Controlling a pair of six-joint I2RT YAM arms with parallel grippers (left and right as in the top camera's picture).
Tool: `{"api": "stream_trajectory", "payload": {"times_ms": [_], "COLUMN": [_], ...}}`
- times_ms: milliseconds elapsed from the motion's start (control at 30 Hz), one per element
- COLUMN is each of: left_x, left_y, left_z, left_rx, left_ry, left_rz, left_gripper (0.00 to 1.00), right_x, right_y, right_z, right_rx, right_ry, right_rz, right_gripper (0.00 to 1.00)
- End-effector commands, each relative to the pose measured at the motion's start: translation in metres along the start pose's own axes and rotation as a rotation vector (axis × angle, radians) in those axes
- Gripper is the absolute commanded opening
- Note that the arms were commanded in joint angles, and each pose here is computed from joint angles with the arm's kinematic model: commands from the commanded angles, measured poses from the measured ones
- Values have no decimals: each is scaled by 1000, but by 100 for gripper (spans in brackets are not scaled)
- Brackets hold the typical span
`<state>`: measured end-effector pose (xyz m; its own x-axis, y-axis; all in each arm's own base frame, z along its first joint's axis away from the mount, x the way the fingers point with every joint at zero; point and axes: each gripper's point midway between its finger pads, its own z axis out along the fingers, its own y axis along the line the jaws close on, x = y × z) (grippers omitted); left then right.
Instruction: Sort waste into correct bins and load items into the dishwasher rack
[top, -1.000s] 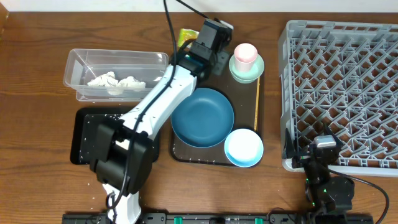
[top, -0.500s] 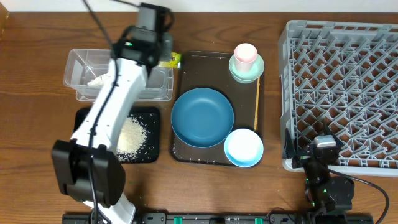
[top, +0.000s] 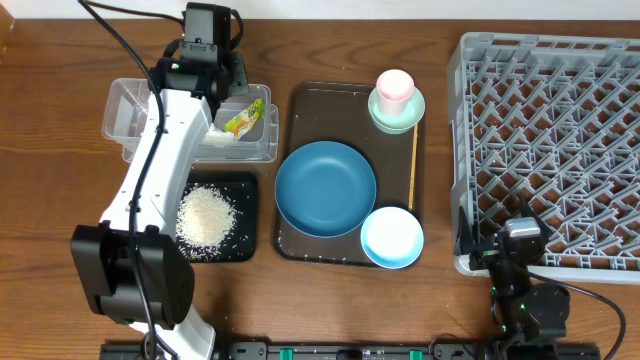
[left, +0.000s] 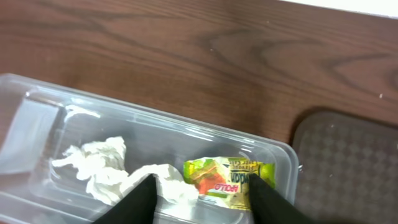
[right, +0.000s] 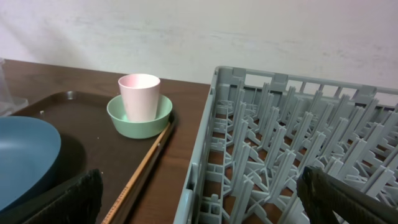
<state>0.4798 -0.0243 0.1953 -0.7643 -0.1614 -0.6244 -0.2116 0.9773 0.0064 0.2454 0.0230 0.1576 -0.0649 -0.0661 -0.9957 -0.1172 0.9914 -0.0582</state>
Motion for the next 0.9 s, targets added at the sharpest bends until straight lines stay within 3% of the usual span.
{"api": "stream_trajectory", "payload": {"times_ms": [0, 167, 333, 533, 700, 867], "left_x": [1, -4, 0, 40, 71, 95], "left_y": [-4, -14, -2, 23, 56, 73], "left_z": [-1, -28, -84, -141, -175, -205], "left_rx": [27, 116, 137, 99, -8, -40], "left_ry": [5, -9, -23, 65, 119, 144], "left_rz": [-26, -95, -150, -157, -303, -352], "left_gripper": [59, 59, 60, 61, 61, 62], "right_x": [1, 1, 1, 1, 1, 1], "right_y": [-4, -4, -4, -4, -4, -4], "right_z": [0, 0, 0, 0, 0, 0], "right_rx": [20, 20, 20, 20, 20, 20], "right_ry": [3, 3, 3, 3, 3, 3], "right_rz": [-12, -12, -12, -12, -12, -12], "right_gripper": [99, 99, 99, 99, 99, 99]}}
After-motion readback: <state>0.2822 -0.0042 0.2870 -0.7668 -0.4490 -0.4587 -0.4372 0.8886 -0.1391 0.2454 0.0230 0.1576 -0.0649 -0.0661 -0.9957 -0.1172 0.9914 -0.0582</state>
